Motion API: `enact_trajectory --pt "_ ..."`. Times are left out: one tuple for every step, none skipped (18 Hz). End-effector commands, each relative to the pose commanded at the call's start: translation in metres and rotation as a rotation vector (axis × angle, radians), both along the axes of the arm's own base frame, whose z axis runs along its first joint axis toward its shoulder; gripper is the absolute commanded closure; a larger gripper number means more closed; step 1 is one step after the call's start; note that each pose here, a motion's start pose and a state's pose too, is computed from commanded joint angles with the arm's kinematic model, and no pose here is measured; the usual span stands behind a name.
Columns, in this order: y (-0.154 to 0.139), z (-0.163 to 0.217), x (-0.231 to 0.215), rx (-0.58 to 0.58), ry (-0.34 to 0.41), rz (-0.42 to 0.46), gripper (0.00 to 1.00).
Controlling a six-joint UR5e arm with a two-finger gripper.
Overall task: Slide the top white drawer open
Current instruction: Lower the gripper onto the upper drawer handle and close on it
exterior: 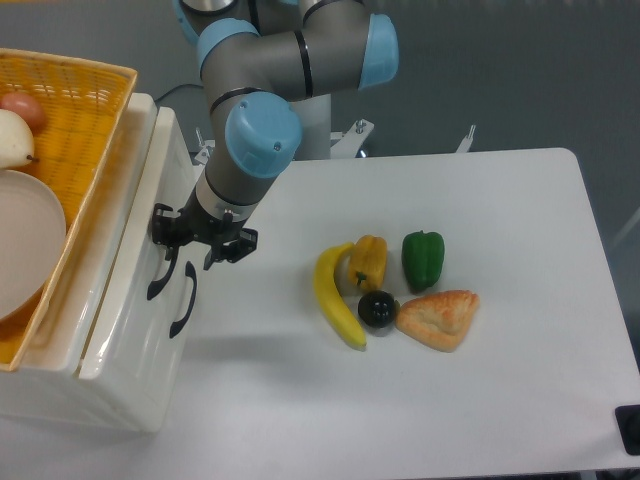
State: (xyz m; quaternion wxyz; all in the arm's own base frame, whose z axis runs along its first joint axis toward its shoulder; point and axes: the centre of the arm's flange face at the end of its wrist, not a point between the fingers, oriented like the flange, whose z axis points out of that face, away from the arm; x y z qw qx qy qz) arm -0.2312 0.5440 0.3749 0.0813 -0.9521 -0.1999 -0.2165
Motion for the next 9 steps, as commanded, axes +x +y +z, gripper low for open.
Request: enact_trajectory --pt "-0.0002 0.0009 0.0002 0.001 0.001 0.000 0.50" --pt "-0.0002 0.0009 0.0002 0.002 0.001 -0.001 0.52" --pt "-0.0002 0.0009 0.0002 0.001 0.001 0.000 0.52" --pt "-0.0002 0.0009 0.0002 0.002 0.001 -0.001 0.53" --pt "-0.0002 0.0009 0.0003 0.003 0.000 -0.001 0.55" --pt "-0.0003 0.0026 -0.0003 0.007 0.000 0.000 0.56" --pt "-0.0005 0.0025 -0.0002 0.005 -0.001 0.002 0.56" --pt "-0.0005 0.0025 -0.0002 0.006 -0.001 0.000 0.57" --pt "-0.0004 0.0026 -0.0001 0.007 -0.002 0.001 0.57"
